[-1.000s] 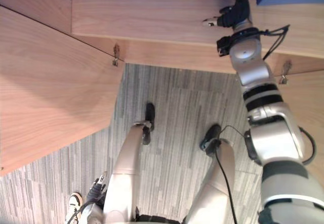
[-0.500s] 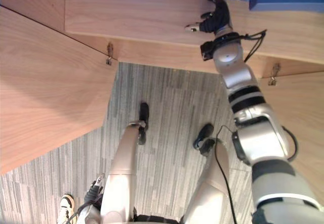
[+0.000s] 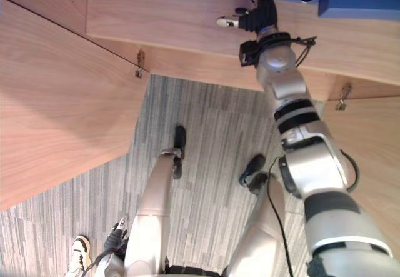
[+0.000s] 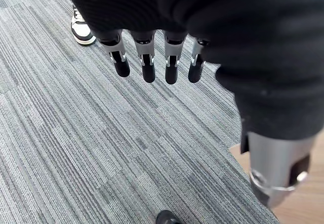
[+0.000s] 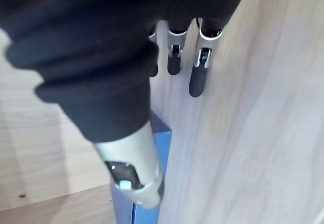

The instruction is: Walk over to the cabinet, pick up the folder, carry it to the office cabinet, place the folder inside the office cabinet, then close the office cabinet door

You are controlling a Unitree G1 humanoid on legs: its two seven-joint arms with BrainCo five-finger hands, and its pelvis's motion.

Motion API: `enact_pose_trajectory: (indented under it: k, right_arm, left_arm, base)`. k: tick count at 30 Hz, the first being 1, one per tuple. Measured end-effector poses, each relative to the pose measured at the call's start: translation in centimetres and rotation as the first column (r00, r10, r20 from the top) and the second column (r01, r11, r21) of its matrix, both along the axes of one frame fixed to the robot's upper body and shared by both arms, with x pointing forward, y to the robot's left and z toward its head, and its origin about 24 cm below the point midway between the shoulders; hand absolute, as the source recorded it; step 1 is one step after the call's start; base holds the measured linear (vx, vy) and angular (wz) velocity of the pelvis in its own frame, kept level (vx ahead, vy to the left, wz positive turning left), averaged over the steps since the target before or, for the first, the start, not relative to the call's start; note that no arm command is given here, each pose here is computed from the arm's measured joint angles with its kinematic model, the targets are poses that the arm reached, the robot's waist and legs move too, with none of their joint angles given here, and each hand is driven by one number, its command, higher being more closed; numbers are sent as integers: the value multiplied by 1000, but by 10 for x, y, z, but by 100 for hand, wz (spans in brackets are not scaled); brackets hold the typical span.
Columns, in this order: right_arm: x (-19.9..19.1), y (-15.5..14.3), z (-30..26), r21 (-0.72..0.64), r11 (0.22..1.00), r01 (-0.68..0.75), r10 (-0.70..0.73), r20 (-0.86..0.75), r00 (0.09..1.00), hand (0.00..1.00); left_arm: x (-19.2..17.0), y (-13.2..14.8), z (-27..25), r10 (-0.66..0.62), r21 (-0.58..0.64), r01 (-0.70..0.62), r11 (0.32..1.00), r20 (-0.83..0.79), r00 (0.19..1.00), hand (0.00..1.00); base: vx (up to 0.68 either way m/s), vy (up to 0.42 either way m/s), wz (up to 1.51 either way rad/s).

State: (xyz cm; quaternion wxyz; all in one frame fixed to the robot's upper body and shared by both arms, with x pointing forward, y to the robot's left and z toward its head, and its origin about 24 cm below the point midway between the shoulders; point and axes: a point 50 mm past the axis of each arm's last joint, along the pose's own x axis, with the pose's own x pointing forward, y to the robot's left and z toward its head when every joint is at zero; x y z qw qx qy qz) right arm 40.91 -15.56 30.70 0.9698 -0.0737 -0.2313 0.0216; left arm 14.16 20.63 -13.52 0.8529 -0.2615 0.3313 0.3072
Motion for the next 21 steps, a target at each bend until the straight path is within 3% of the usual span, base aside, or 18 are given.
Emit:
enact_pose_trajectory:
  k: [9, 21]
  right_arm:
    - [0, -12, 28, 152, 985, 81, -87, 32, 996, 0]
    - [-11, -44, 66, 180, 958, 222, -245, 118, 962, 0]
  left_arm:
    - [7, 0, 4, 0, 6, 0, 1000, 27, 1000, 0]
    - [8, -11, 2, -4, -14, 5, 1000, 13, 1000, 0]
  base:
    - [23, 0, 6]
    - [57, -30, 9]
